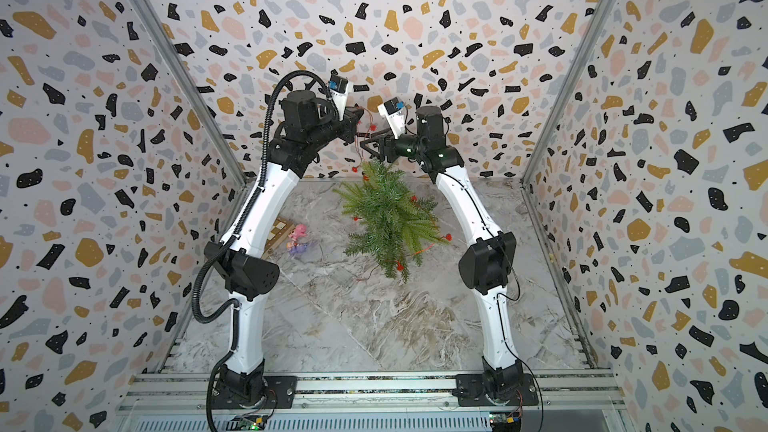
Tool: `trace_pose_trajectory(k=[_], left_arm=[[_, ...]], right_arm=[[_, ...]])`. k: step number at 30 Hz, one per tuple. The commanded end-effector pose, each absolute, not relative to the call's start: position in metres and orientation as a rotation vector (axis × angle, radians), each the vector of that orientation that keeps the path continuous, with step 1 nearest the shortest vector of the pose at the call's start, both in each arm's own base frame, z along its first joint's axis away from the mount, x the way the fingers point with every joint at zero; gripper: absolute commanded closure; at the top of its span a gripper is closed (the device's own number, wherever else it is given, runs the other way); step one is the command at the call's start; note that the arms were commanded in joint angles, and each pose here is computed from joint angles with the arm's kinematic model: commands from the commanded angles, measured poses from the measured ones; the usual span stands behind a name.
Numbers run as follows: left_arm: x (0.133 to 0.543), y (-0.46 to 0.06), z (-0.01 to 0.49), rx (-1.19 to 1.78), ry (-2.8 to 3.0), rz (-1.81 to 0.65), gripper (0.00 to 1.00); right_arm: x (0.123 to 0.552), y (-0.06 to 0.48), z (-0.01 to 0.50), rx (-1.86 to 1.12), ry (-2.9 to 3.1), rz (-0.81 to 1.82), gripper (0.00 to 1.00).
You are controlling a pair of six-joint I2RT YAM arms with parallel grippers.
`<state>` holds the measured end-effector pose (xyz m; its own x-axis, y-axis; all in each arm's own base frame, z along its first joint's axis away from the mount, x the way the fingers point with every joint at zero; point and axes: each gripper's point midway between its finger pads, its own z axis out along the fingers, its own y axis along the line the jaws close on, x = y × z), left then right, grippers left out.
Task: Remove string lights from the small christmas tree
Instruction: Remove the light string from the Christmas tree.
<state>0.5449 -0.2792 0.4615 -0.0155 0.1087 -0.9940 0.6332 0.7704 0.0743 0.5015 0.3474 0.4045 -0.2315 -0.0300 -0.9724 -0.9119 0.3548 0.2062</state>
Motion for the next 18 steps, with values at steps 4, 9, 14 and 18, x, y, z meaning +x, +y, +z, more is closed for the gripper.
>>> trace_pose_trajectory(k=[4, 9, 14, 18], left_arm=[[0.522, -0.274, 0.502, 0.635, 1.458, -0.447, 1.00], [0.516, -0.275, 0.507, 0.647, 1.450, -0.445, 1.00], [0.511, -0.276, 0.512, 0.659, 1.439, -0.449, 1.00], [0.508, -0.277, 0.512, 0.668, 1.438, -0.448, 1.00]], right_arm=[[0.503, 0.344, 0.433, -0.841, 1.497, 1.065, 0.53], [0.502, 0.346, 0.434, -0.843, 1.487, 1.087, 0.54], [0.498, 0.348, 0.437, -0.847, 1.480, 1.108, 0.45], [0.497, 0.350, 0.436, -0.849, 1.480, 1.112, 0.45]])
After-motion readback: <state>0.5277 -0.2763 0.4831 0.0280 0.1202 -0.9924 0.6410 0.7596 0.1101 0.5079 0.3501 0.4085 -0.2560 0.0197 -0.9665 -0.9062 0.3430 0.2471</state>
